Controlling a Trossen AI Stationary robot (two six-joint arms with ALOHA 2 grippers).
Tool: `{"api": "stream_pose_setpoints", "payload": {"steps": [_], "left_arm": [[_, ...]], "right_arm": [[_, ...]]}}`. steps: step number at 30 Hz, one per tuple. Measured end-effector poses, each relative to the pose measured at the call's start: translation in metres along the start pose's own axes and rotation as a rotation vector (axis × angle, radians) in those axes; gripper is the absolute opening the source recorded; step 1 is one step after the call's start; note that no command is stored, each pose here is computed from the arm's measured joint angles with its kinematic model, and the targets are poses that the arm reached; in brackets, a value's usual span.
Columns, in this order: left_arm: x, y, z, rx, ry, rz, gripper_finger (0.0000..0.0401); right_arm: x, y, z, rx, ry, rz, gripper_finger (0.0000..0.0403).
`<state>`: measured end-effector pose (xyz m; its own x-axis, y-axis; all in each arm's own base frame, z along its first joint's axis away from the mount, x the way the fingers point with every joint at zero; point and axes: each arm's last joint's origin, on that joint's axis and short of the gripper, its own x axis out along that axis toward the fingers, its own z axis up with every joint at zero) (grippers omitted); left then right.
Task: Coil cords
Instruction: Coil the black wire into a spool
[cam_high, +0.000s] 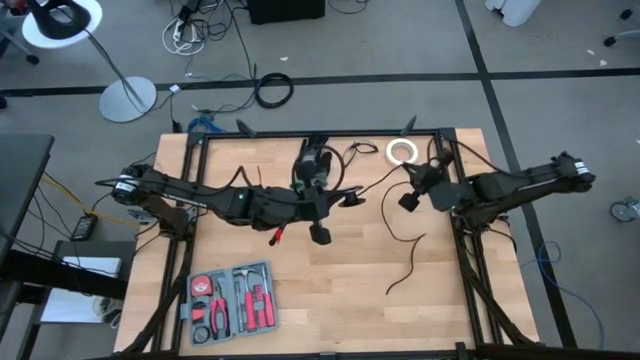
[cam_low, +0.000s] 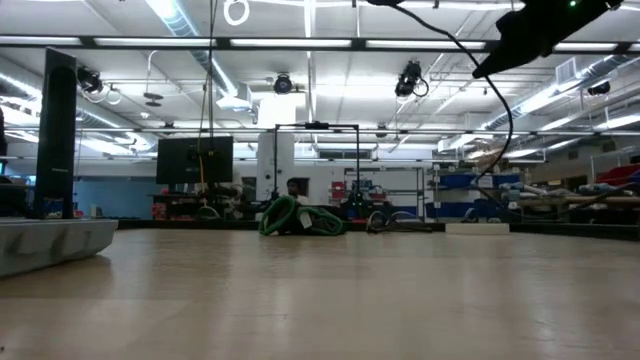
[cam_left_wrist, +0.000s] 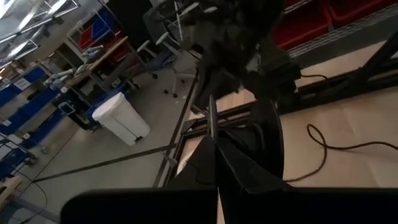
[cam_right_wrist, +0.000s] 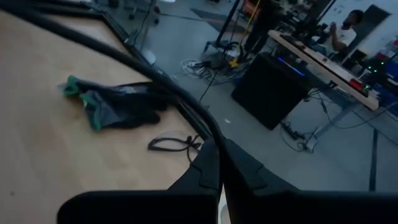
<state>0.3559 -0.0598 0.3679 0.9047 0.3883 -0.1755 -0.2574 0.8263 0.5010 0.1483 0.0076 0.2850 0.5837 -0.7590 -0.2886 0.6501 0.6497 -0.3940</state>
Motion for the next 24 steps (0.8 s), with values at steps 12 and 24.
{"api": "stream_pose_setpoints", "payload": {"steps": [12, 24], "left_arm": [[0.009, 0.011, -0.029, 0.083, 0.228, 0.030, 0.0000], [0.017, 0.022, -0.052, 0.088, 0.380, -0.008, 0.0000]], "right_arm": [[-0.011, -0.008, 0.001, 0.033, -0.048, -0.011, 0.0001], [-0.020, -0.005, 0.021, 0.084, -0.179, 0.007, 0.0001]]}}
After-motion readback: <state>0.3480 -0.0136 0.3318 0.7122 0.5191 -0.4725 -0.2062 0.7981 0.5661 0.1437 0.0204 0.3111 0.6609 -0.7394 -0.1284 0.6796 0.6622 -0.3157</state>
